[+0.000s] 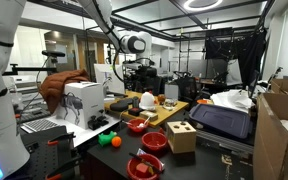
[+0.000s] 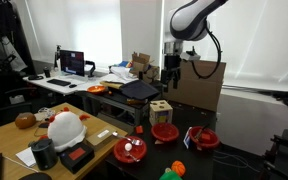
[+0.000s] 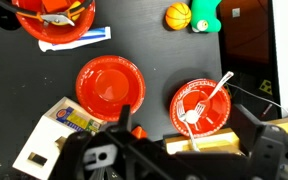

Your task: Remove the orange ball from the red bowl

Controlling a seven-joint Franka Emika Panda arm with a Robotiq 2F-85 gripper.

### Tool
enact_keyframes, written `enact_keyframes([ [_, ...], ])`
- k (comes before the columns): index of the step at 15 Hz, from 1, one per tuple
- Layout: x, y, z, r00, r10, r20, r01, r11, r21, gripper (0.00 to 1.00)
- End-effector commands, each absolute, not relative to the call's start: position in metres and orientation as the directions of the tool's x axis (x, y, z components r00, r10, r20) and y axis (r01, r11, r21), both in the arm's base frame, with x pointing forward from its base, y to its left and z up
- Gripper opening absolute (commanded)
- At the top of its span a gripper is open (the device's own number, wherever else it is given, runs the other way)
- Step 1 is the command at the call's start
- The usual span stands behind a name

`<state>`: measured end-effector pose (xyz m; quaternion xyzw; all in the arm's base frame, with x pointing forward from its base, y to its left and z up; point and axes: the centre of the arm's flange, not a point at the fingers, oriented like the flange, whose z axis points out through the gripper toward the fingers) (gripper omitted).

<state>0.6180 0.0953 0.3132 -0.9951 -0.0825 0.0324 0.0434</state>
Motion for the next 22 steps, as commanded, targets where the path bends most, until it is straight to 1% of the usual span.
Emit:
enact_keyframes([
  [1, 0.594, 0.092, 0.349, 0.987, 0.146, -0.062, 0.142, -0.988, -0.058, 1.00],
  [4, 0.590, 0.085, 0.378, 0.989, 0.136, -0.052, 0.135, -0.990, -0.026, 1.00],
  [11, 0.581, 0.066, 0.455, 0.994, 0.085, 0.070, 0.082, -0.995, 0.051, 1.00],
  [22, 0.545, 0.065, 0.507, 0.991, -0.016, 0.135, -0.024, -0.998, 0.052, 1.00],
])
